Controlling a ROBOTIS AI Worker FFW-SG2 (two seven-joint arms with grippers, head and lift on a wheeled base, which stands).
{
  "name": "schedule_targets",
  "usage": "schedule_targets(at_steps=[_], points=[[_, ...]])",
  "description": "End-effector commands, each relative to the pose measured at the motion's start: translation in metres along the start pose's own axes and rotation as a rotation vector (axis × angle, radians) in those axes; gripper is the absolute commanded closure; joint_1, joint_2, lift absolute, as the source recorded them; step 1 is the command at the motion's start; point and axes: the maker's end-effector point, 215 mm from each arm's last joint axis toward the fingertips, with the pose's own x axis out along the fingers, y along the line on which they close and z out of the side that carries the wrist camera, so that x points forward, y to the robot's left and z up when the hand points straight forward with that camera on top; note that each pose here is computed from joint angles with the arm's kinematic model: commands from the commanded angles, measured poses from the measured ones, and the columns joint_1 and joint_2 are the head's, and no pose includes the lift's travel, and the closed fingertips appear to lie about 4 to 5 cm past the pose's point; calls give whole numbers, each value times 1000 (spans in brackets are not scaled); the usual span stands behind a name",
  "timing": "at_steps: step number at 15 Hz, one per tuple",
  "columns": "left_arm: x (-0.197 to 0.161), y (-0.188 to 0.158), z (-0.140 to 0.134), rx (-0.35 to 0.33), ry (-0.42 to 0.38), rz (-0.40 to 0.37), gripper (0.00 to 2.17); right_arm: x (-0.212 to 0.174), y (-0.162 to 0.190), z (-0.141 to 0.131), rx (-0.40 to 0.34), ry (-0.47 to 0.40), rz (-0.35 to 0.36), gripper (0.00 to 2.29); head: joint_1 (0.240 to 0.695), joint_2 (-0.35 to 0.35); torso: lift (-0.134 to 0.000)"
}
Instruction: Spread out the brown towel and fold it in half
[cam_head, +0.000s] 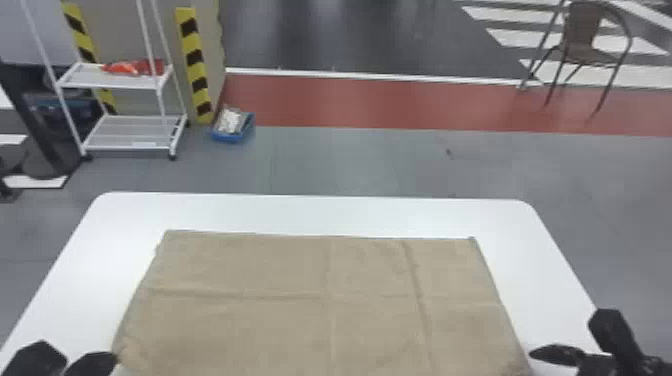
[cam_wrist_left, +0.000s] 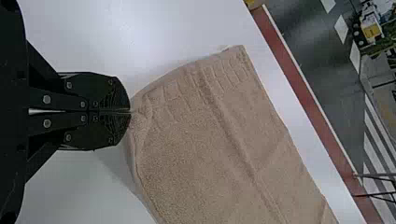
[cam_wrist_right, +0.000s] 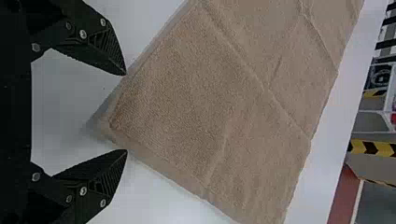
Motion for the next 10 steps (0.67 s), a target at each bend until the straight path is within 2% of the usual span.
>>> schedule_targets(at_steps=[1,10], points=[[0,0,0,1,-1,-1,1436,-3,-4,-2,17,11,-5,346,695,-92,0],[1,0,-2,-3,-4,0,1436,5,-13,-11,-3,62,-28,407,695,-116,0]])
